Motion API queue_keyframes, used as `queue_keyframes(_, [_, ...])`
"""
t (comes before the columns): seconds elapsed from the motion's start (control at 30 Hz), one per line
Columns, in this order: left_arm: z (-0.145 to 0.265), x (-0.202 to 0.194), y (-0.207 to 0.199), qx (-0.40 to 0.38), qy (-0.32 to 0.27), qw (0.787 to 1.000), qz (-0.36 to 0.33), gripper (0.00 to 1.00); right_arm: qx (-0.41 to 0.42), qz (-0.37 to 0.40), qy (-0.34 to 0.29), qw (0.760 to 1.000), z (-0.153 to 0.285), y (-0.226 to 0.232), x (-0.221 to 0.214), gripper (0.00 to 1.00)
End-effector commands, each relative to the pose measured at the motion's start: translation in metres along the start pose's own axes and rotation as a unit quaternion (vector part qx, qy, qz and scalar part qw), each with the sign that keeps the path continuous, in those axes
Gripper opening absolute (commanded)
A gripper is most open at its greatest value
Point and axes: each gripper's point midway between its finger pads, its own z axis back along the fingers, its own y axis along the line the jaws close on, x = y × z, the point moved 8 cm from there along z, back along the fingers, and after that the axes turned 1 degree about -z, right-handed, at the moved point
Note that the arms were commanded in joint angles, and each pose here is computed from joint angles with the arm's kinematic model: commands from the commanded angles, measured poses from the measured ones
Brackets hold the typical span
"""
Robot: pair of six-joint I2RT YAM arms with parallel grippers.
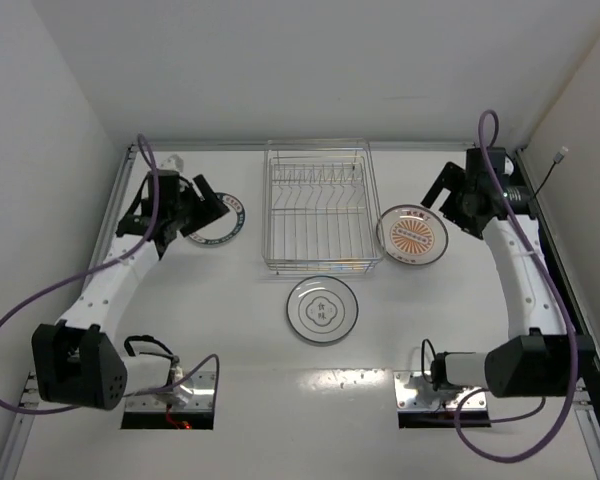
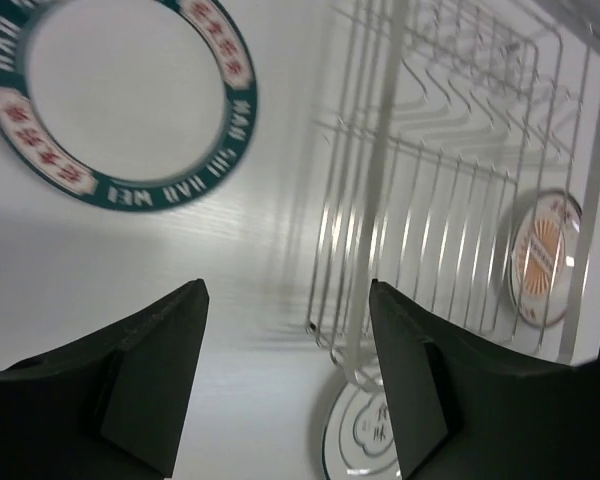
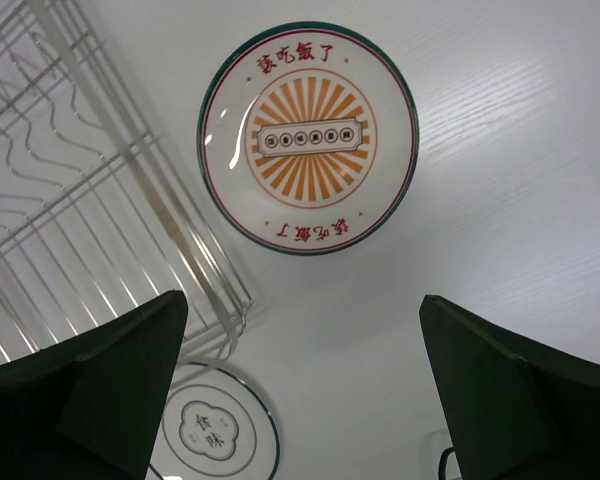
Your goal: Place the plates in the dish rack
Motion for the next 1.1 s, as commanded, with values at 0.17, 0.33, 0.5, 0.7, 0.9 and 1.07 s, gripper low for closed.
queue_keyframes(0.17, [0.005,-0.059,-0.004,-0.015,0.055,0.998,-0.034,0.63,-0.05,-0.069,0.052,0.995,-0.042,-0.023,0.014,0.99])
queue_keyframes(0.33, [0.009,-0.054,-0.009,-0.036,0.049,0.997,-0.052,0.63,-0.037,-0.194,0.129,0.972,-0.085,-0.079,0.001,0.97])
queue_keyframes(0.5, [0.012,-0.05,-0.014,-0.047,0.049,0.996,-0.062,0.63,0.06,-0.28,0.193,0.939,-0.127,-0.102,-0.025,0.89])
queue_keyframes(0.7, [0.011,-0.054,-0.012,-0.048,0.056,0.995,-0.061,0.63,0.041,-0.303,0.234,0.923,-0.154,-0.115,-0.036,0.86])
queue_keyframes(0.9, [0.012,-0.059,-0.012,-0.056,0.063,0.995,-0.047,0.63,0.051,-0.314,0.279,0.906,-0.179,-0.118,-0.054,0.75])
queue_keyframes(1.07, [0.015,-0.062,-0.007,-0.048,0.057,0.996,-0.043,0.63,0.042,-0.317,0.301,0.898,-0.191,-0.121,-0.058,0.69])
